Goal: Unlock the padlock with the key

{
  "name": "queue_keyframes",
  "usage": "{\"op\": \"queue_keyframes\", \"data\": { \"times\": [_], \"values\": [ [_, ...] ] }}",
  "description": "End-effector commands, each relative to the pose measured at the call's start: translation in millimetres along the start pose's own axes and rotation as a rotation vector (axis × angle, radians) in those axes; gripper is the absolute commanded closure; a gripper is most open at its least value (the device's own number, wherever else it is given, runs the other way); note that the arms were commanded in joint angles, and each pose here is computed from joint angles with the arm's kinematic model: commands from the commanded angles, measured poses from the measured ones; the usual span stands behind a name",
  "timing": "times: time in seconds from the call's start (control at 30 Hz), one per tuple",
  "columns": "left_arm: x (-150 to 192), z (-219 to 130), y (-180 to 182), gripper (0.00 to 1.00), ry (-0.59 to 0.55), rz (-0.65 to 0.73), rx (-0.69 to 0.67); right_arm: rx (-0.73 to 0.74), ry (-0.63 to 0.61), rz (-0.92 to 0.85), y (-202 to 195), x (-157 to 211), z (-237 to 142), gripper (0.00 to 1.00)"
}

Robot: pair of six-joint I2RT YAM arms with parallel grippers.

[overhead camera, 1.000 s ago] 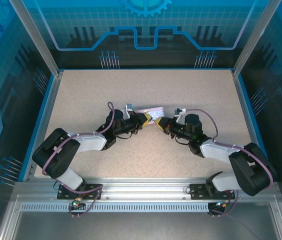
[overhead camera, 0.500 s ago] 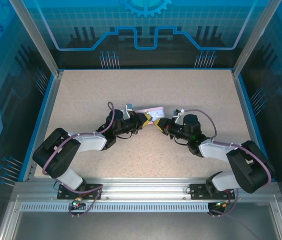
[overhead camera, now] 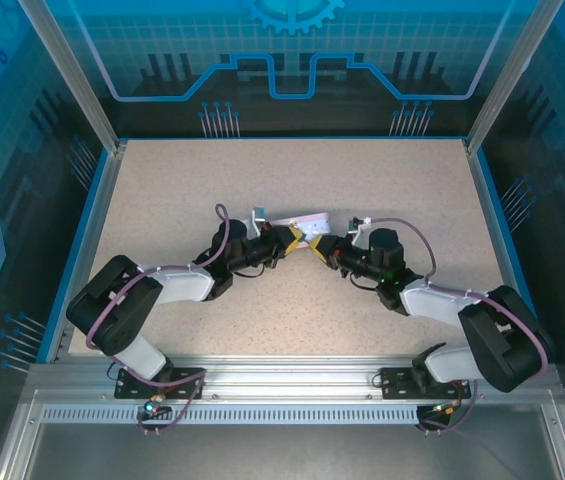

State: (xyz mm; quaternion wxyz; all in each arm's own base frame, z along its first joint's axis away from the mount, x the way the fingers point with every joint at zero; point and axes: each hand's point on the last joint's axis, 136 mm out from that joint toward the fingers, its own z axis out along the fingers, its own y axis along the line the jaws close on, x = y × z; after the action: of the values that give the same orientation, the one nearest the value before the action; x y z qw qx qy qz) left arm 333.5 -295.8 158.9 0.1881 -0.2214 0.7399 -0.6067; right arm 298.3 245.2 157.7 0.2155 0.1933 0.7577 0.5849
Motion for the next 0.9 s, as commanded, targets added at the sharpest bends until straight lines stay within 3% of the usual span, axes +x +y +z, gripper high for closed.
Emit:
{"op": "queue_keyframes", "data": {
  "times": [0.0,0.87],
  "values": [
    [-4.8,-3.3,-22.9,1.00,-0.017,0.044,0.096,-0.012,-0.022,-0.030,10.2,-4.7,-2.3,1.00],
    [-4.9,-1.2,-21.8,1.00,-0.014,0.036,0.101,-0.020,-0.017,-0.033,14.4,-11.5,7.2,1.00]
  ]
}}
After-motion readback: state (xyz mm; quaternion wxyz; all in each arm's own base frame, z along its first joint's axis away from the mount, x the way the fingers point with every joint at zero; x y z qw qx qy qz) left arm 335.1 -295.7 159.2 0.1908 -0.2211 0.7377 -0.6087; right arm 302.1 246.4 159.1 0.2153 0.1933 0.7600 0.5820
